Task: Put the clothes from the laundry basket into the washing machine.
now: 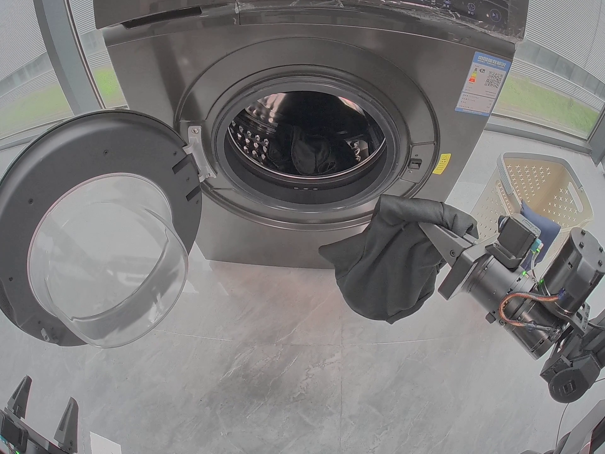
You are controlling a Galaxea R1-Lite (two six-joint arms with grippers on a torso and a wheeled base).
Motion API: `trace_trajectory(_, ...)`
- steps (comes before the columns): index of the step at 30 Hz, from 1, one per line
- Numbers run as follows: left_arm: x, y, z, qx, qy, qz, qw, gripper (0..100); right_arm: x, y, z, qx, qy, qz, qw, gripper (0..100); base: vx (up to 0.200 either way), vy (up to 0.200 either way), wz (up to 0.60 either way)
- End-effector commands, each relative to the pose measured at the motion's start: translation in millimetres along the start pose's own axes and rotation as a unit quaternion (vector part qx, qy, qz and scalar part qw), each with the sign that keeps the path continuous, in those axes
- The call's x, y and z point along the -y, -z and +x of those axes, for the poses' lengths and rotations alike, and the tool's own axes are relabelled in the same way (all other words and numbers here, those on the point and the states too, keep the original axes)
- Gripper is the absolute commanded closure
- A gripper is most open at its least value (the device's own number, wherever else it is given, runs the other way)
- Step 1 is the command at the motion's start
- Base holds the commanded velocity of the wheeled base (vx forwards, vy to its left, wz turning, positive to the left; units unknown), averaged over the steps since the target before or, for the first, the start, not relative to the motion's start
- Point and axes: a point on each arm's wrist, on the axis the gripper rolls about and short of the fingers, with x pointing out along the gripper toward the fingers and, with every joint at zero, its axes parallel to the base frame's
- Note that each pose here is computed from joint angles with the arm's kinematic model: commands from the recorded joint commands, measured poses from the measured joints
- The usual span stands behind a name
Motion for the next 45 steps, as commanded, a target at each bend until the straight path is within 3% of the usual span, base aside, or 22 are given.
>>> trace_trajectory(1,-0.2,4.7,0,0.000,0.000,-0.001,1.0000,0,-0.1,1,0,-0.001,0.000,0.000,1.0000,100,0.000,0.000,0.00)
trace_trajectory(9,-0.2,4.7,0,0.000,0.000,0.000,1.0000,0,-0.8,6,4,-0.008,-0.002,-0.001,1.0000,100,0.075,0.000,0.00)
trace_trajectory(15,-0.1,4.9,0,-0.001,0.002,0.006,1.0000,0,-13.7,19,10,-0.027,-0.025,0.002,0.9993,100,0.000,0.000,0.00)
trace_trajectory(18,0.0,5.5,0,-0.003,0.001,0.021,0.9998,0,-23.1,12,23,-0.005,-0.039,0.006,0.9992,100,0.000,0.000,0.00)
trace_trajectory(25,0.1,5.4,0,-0.001,0.005,0.022,0.9998,0,-30.9,5,40,0.023,-0.050,0.011,0.9984,100,0.000,0.000,0.00)
trace_trajectory(28,0.4,-2.1,-1,0.023,0.004,0.019,0.9995,0,-37.3,5,39,0.023,-0.060,0.014,0.9978,100,0.000,0.000,0.00)
trace_trajectory(29,1.9,-33.8,-8,0.099,0.009,0.016,0.9949,0,-41.0,6,40,0.021,-0.066,0.015,0.9975,100,0.000,0.000,0.00)
trace_trajectory(30,2.9,-52.2,-12,0.131,0.019,0.018,0.9911,0,-42.9,7,39,0.018,-0.072,0.015,0.9971,100,0.000,0.000,0.00)
trace_trajectory(32,4.0,-64.3,-10,0.125,0.046,0.022,0.9909,0,-45.8,7,40,0.018,-0.078,0.016,0.9966,100,0.000,0.000,0.00)
trace_trajectory(33,5.3,-65.2,-5,0.092,0.092,0.024,0.9912,0,-50.3,9,42,0.018,-0.085,0.019,0.9960,100,0.000,0.000,0.00)
trace_trajectory(35,7.7,-59.7,7,0.024,0.162,0.018,0.9863,0,-52.8,14,46,0.017,-0.088,0.021,0.9958,100,0.000,0.000,0.00)
trace_trajectory(38,11.5,-51.7,25,-0.061,0.230,0.008,0.9713,0,-53.9,15,51,0.020,-0.088,0.021,0.9957,100,0.000,0.000,0.00)
trace_trajectory(39,11.5,-51.7,25,-0.061,0.230,0.008,0.9713,0,-53.9,15,51,0.020,-0.088,0.021,0.9957,100,0.000,0.000,0.00)
trace_trajectory(40,14.4,-47.7,37,-0.111,0.273,0.003,0.9556,0,-54.8,15,55,0.022,-0.088,0.022,0.9956,100,0.000,0.000,0.00)
trace_trajectory(41,15.8,-48.2,43,-0.128,0.291,-0.002,0.9480,0,-55.2,15,56,0.024,-0.088,0.022,0.9956,100,0.000,0.000,0.00)
trace_trajectory(43,18.5,-50.9,55,-0.147,0.315,-0.008,0.9375,0,-54.9,15,59,0.025,-0.087,0.022,0.9957,100,0.000,0.000,0.00)
trace_trajectory(45,21.4,-53.9,68,-0.156,0.328,-0.009,0.9315,0,-54.8,17,62,0.024,-0.086,0.021,0.9958,100,0.000,0.000,0.00)
